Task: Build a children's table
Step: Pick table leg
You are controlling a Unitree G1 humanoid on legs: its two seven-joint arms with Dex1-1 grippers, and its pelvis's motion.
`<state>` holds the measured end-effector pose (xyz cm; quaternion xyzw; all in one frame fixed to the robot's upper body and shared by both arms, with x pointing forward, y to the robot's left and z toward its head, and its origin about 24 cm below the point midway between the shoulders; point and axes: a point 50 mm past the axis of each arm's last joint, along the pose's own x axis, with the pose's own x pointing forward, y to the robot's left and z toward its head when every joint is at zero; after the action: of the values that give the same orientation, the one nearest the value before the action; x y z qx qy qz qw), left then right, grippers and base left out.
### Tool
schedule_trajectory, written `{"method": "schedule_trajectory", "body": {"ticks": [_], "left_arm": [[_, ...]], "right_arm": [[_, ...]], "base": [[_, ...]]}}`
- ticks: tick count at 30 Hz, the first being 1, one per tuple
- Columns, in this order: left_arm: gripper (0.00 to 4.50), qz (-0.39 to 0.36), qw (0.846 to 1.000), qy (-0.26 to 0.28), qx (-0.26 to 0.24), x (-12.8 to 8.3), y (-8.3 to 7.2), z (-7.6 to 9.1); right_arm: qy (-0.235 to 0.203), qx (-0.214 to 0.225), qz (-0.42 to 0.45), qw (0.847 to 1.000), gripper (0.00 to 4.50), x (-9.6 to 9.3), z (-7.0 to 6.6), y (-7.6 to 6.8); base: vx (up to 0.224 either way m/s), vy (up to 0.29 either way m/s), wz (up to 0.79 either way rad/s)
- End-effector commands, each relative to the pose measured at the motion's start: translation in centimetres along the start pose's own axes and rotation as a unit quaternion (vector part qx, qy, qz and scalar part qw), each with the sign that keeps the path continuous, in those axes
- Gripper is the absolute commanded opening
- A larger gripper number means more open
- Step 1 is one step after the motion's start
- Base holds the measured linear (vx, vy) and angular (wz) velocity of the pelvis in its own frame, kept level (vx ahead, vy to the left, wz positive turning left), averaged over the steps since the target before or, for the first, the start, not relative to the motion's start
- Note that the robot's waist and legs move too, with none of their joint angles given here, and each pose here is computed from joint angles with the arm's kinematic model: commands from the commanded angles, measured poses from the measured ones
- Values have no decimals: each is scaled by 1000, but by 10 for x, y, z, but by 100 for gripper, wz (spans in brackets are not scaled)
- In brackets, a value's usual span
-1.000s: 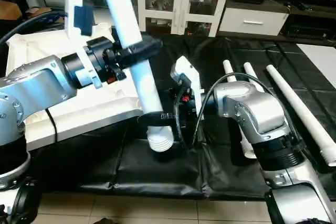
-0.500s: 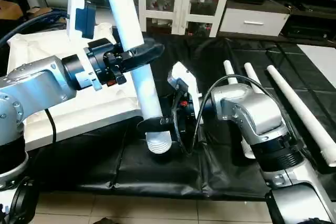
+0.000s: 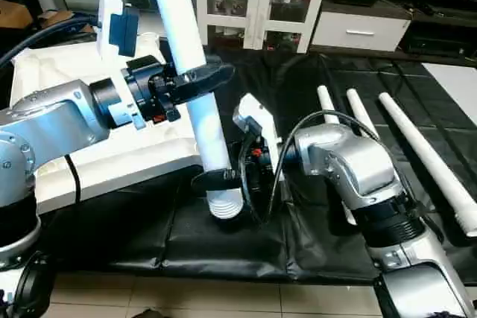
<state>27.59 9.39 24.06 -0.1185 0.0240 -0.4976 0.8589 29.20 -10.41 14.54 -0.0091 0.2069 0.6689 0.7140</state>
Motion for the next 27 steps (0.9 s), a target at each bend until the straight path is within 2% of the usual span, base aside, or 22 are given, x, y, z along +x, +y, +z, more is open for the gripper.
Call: {"method": "schedule_trajectory", "body": {"ticks": [1, 2, 5, 7, 11, 12, 24, 25, 27], "left_arm": [[174, -8, 1000, -7, 15, 2, -4, 5], [174, -8, 1000, -7, 15, 2, -4, 5], [174, -11, 1000, -7, 16, 2, -4, 5], [174, -12, 1000, -7, 17, 1, -5, 5], [174, -12, 1000, -6, 18, 1, -5, 5], [173, -12, 1000, -6, 18, 1, -5, 5], [173, -9, 1000, -6, 26, -1, -3, 7], [208, -7, 1000, -6, 27, -1, -3, 7], [243, 8, 999, -17, 27, -2, 2, 11]], "right_arm": [[1, 0, 0, 1000, 330, 0, -1, 2], [2, 0, 0, 1000, 295, 0, -1, 2], [2, 1, 1, 1000, 287, 1, -1, 3], [2, 1, 1, 1000, 257, 1, -2, 2], [1, 2, 1, 1000, 232, 1, -2, 2], [1, 2, 1, 1000, 208, 1, -2, 2], [-7, 5, -6, 1000, 193, 1, -2, 1], [-7, 5, -6, 1000, 193, 1, -2, 1], [-14, 6, -15, 1000, 193, 0, -1, 0]], "base": [[0, 0, 0], [0, 0, 0], [0, 0, 0], [0, 0, 0], [0, 0, 0], [0, 0, 0], [0, 0, 0], [0, 0, 0], [0, 0, 0]]}}
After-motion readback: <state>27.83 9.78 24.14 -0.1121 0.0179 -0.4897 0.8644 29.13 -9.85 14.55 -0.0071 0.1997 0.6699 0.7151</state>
